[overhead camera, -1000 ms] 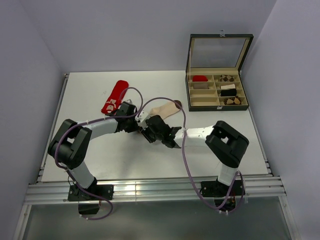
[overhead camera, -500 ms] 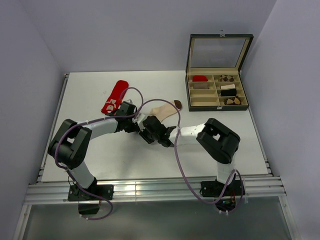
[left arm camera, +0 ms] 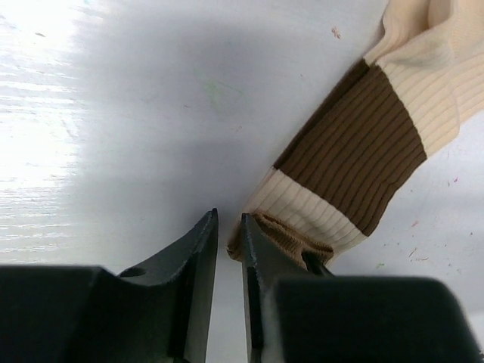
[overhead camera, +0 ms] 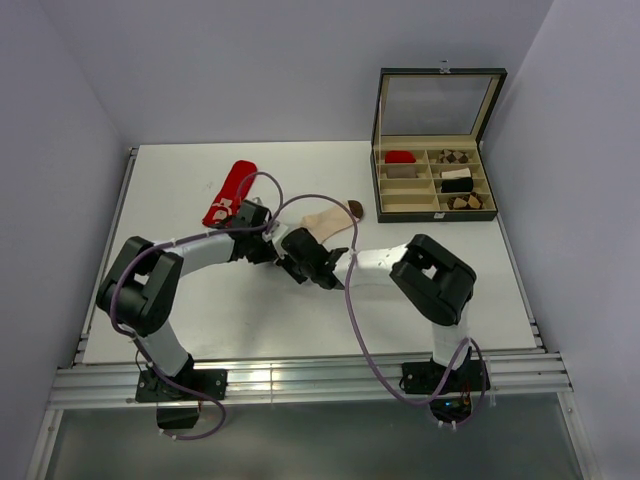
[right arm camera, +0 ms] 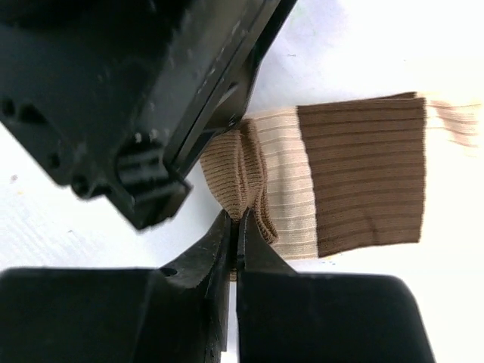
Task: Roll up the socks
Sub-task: Roll the sock at the center of the board.
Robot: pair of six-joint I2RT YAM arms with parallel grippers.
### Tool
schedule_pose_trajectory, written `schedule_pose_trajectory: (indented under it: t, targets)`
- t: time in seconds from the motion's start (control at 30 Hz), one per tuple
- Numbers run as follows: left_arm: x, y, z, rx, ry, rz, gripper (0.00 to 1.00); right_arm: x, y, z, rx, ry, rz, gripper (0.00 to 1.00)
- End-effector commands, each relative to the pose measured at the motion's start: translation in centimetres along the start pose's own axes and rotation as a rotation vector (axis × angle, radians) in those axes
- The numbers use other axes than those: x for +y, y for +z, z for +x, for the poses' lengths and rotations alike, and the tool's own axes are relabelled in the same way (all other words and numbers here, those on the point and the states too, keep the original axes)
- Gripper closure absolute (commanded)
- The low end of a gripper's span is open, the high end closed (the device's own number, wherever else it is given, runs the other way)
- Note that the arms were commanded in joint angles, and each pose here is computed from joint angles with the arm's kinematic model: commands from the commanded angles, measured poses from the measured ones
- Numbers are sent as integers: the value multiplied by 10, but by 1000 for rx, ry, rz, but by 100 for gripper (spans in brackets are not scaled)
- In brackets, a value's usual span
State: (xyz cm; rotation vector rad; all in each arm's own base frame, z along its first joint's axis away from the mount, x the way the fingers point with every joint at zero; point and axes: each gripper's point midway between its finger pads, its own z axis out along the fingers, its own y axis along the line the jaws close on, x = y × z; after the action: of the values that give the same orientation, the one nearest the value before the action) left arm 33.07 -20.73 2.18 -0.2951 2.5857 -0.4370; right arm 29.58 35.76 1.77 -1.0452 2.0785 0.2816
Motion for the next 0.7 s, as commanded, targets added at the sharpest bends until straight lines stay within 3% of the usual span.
schedule_pose_trajectory:
  t: [0.0, 0.07, 0.2, 0.4, 0.67]
  targets:
    - [-4, -13, -13, -44, -24, 29, 74, 16, -2, 46, 186, 59, -103, 100]
    - [-1, -17, -20, -75, -58, 27, 71, 19, -6, 36, 189, 106, -157, 100]
    - [1, -35, -35, -159, -118, 27, 54, 30, -12, 23, 209, 294, -294, 100]
    - [5, -52, -31, -212, -255, 71, 41, 46, -9, 14, 274, 546, -482, 100]
    - [1, -42, -4, -131, -336, 118, 40, 43, 1, 31, 344, 833, -587, 100]
